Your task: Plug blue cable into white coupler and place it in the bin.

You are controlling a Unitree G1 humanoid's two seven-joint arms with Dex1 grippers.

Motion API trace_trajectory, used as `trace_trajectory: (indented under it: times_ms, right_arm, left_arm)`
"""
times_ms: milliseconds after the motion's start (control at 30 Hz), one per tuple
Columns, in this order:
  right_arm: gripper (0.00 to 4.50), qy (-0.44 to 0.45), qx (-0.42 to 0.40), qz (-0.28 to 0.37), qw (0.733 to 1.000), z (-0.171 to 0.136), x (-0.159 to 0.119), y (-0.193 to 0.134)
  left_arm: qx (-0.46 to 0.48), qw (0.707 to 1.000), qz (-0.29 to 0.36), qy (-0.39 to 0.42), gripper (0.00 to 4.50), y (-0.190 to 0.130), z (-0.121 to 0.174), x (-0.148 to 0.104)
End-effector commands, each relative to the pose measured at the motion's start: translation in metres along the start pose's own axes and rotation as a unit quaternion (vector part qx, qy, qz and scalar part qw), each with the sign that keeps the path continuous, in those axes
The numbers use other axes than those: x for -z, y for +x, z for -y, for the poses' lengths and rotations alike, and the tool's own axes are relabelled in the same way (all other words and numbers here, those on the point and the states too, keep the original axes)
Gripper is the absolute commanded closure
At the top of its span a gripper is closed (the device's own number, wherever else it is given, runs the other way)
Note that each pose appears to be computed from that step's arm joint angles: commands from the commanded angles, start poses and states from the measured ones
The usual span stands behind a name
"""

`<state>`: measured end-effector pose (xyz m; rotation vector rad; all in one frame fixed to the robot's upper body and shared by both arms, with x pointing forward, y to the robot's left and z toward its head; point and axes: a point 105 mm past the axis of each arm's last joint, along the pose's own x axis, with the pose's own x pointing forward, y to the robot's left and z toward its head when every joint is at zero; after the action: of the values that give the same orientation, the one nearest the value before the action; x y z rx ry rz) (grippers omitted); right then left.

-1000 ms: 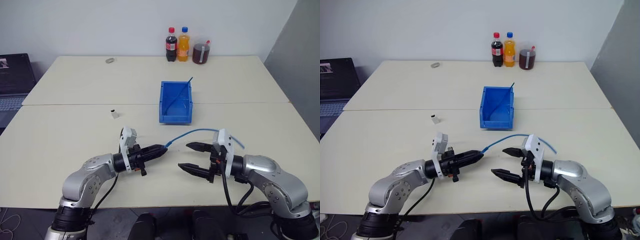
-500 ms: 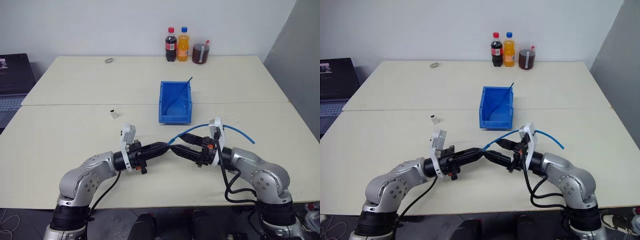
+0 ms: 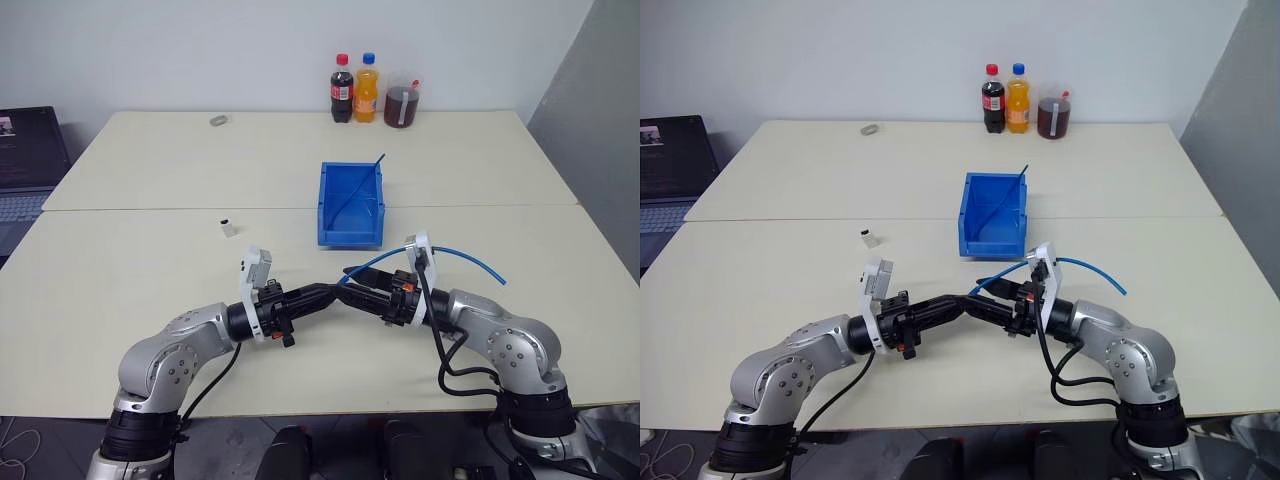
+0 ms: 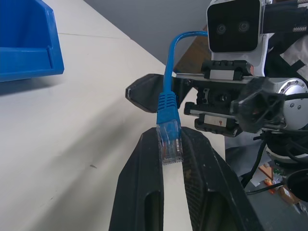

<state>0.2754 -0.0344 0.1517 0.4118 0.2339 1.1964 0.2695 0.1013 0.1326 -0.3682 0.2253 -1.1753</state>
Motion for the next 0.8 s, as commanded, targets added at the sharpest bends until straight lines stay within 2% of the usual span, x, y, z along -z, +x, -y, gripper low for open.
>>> trace_trajectory:
  times_ms: [33,433,700,767,800]
  right_arm:
    - [1.83,-0.009,-0.03,0.004,0.999,-0.0108,-0.0071,0.0045]
    - [4.31,-0.006,-0.048,-0.009,0.999,-0.0157,-0.0058,0.0053]
    - [4.45,-0.007,-0.049,-0.008,0.999,-0.0162,-0.0064,0.005]
    - [4.45,-0.006,-0.049,-0.008,0.999,-0.0164,-0.0065,0.0051]
    - [4.45,-0.006,-0.05,-0.008,0.999,-0.0166,-0.0066,0.0051]
  left_arm:
    - [0.016,1.0,0.011,0.019,4.24,0.0018,0.0086,-0.0089]
    - [0.013,1.0,0.016,0.022,4.24,0.0027,0.0063,-0.01]
    - [0.003,0.999,0.031,0.014,4.24,0.0044,0.0029,-0.015]
    - [-0.002,0.999,0.025,0.023,3.54,0.0035,0.0007,-0.0143]
    - [-0.002,0.999,0.023,0.025,3.43,0.0032,0.0002,-0.0138]
